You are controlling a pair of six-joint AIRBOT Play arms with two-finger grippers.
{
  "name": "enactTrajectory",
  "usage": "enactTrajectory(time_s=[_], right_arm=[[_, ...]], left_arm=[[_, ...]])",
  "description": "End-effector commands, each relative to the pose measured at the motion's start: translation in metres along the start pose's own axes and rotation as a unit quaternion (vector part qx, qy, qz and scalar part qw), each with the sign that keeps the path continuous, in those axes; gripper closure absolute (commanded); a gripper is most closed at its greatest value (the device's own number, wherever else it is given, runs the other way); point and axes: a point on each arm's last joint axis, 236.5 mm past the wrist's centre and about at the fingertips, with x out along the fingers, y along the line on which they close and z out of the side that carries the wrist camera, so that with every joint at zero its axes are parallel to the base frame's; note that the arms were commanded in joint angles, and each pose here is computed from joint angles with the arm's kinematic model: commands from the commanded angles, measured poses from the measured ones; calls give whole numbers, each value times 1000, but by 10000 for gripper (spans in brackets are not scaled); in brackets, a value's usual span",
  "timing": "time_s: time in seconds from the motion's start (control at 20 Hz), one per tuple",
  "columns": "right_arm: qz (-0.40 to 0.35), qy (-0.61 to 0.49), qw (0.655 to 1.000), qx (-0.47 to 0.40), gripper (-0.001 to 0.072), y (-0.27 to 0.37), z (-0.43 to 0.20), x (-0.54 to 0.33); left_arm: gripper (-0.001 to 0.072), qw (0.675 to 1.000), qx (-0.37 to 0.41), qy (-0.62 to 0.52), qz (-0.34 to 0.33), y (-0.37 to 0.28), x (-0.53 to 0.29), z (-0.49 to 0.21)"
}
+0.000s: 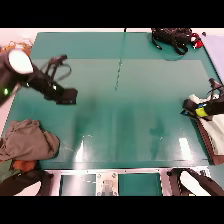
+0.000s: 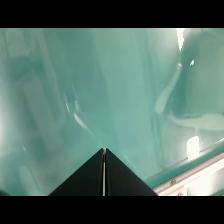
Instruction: Fold the shirts.
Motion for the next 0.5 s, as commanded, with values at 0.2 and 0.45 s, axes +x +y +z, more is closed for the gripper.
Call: enactTrajectory(time_s=[0.2,0.45], right_arm=[[23,-3,998,-62,696,28,-27,12],[23,-3,998,-62,696,28,-27,12]], left_arm=[[681,1000,-15,11,15,7,21,-40],[681,1000,-15,12,15,7,21,-41]])
